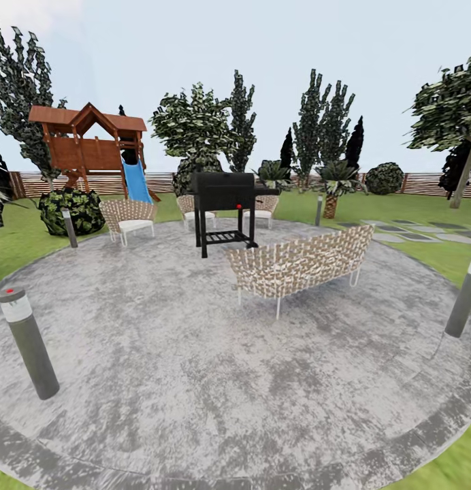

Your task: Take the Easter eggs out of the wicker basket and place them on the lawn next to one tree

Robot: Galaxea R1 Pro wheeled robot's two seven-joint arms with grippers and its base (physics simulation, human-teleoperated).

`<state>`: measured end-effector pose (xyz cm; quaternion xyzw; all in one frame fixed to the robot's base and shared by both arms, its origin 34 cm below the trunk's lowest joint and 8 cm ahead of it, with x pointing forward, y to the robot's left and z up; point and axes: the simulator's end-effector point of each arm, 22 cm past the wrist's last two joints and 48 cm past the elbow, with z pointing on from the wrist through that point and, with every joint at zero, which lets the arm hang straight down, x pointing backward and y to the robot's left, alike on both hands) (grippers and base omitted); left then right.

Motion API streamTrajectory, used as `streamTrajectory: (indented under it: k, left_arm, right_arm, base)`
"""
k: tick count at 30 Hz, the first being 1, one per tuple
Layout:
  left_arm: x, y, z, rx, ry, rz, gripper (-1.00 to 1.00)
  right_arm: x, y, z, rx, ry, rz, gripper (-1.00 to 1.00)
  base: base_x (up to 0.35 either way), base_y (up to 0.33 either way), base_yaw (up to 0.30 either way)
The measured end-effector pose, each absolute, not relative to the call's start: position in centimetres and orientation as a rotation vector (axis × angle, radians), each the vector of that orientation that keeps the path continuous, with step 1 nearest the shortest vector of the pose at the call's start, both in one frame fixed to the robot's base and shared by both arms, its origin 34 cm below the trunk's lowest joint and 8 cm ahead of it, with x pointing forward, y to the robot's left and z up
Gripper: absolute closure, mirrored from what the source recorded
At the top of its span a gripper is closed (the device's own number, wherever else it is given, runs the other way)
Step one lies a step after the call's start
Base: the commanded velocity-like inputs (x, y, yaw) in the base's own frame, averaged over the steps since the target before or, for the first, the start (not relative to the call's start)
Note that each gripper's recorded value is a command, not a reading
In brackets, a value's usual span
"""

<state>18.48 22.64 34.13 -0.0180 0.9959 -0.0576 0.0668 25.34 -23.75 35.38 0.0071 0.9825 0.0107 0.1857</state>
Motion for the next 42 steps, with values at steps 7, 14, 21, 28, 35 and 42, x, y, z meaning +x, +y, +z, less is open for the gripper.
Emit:
streamTrajectory:
  k: [7, 14, 21, 28, 35, 42]
  left_arm:
    - [18.48, 22.64, 34.13, -0.054, 3.002, -0.174, -1.0]
    - [18.47, 22.64, 34.12, -0.054, 3.003, -0.174, -1.0]
    - [18.48, 22.7, 34.11, -0.056, 3.003, -0.17, -1.0]
    - [18.48, 22.71, 34.11, -0.057, 3.003, -0.17, -1.0]
    - [18.48, 22.68, 34.11, -0.056, 3.003, -0.172, -1.0]
    - [18.48, 22.64, 34.12, -0.054, 3.003, -0.174, -1.0]
  right_arm:
    - [25.34, -23.75, 35.38, 0.022, 2.768, 0.03, -1.0]
    - [25.38, -23.76, 35.38, 0.021, 2.767, 0.03, -1.0]
    - [25.52, -23.75, 35.41, 0.018, 2.764, 0.03, -1.0]
    - [25.62, -23.74, 35.43, 0.017, 2.762, 0.03, -1.0]
    - [25.63, -23.74, 35.43, 0.017, 2.762, 0.03, -1.0]
    - [25.63, -23.74, 35.44, 0.018, 2.762, 0.031, -1.0]
  base:
    - [0.253, 0.227, 0.0]
    - [0.098, 0.098, 0.0]
    - [0.012, 0.013, 0.0]
    - [0.001, 0.001, 0.0]
    - [0.0, 0.0, 0.0]
    - [0.087, 0.034, 0.0]
